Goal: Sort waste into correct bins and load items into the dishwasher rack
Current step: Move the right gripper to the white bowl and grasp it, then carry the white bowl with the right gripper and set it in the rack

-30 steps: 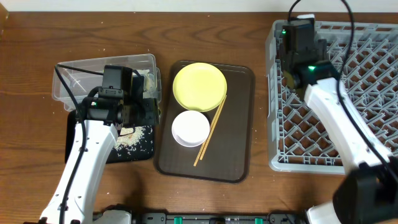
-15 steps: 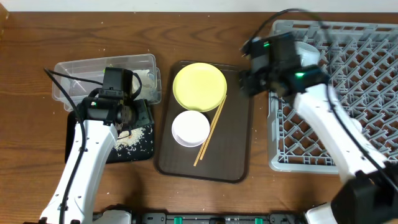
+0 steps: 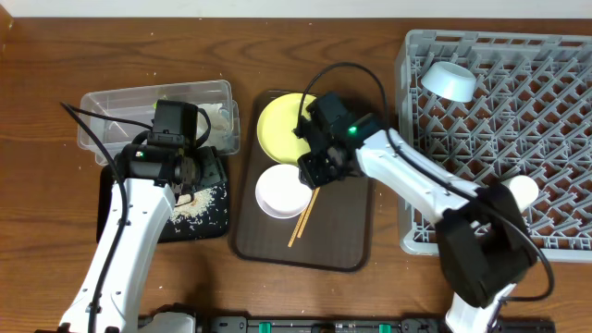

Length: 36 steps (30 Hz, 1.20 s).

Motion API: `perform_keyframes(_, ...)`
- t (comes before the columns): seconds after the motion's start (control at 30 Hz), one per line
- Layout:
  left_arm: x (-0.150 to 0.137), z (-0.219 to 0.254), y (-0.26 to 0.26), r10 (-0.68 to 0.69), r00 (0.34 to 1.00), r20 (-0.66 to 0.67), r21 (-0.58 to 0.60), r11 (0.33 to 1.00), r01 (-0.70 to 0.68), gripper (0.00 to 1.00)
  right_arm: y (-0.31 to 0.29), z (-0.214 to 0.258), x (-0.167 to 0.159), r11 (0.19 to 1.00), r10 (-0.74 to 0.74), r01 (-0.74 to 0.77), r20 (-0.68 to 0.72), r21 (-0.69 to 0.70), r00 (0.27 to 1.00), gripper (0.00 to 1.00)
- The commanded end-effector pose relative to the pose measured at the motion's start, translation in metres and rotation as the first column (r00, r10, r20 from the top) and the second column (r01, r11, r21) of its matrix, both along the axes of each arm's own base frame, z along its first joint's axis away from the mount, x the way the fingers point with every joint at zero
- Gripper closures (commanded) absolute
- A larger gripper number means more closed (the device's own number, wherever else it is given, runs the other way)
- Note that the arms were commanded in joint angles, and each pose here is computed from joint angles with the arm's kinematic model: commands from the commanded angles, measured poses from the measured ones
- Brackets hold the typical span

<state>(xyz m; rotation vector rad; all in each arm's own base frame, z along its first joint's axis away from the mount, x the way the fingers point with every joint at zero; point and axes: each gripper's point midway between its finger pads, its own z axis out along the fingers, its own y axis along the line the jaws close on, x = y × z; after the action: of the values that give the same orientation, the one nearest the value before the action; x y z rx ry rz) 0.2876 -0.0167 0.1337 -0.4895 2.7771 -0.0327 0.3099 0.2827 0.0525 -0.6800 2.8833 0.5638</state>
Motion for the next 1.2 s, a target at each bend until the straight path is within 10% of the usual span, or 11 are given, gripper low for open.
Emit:
perform_keyframes(0.0, 0.002, 0.004, 0.004, 0.016, 1.000, 0.014, 0.015, 1.000, -0.016, 0.29, -0.001, -0.009, -0.002, 0.998, -0.052, 0.051, -0.023, -0.033, 0.998, 0.75)
perform_keyframes(0.77, 0.002, 0.004, 0.003, 0.016, 1.000, 0.014, 0.015, 1.000, -0.016, 0.29, -0.002, -0.013, 0.007, 0.995, -0.089, 0.088, -0.026, -0.040, 0.996, 0.99)
perform_keyframes(1.17, 0.002, 0.004, 0.003, 0.015, 1.000, 0.014, 0.015, 1.000, -0.015, 0.28, -0.116, 0.123, 0.100, 0.940, -0.294, 0.340, 0.433, -0.032, 0.852, 0.99)
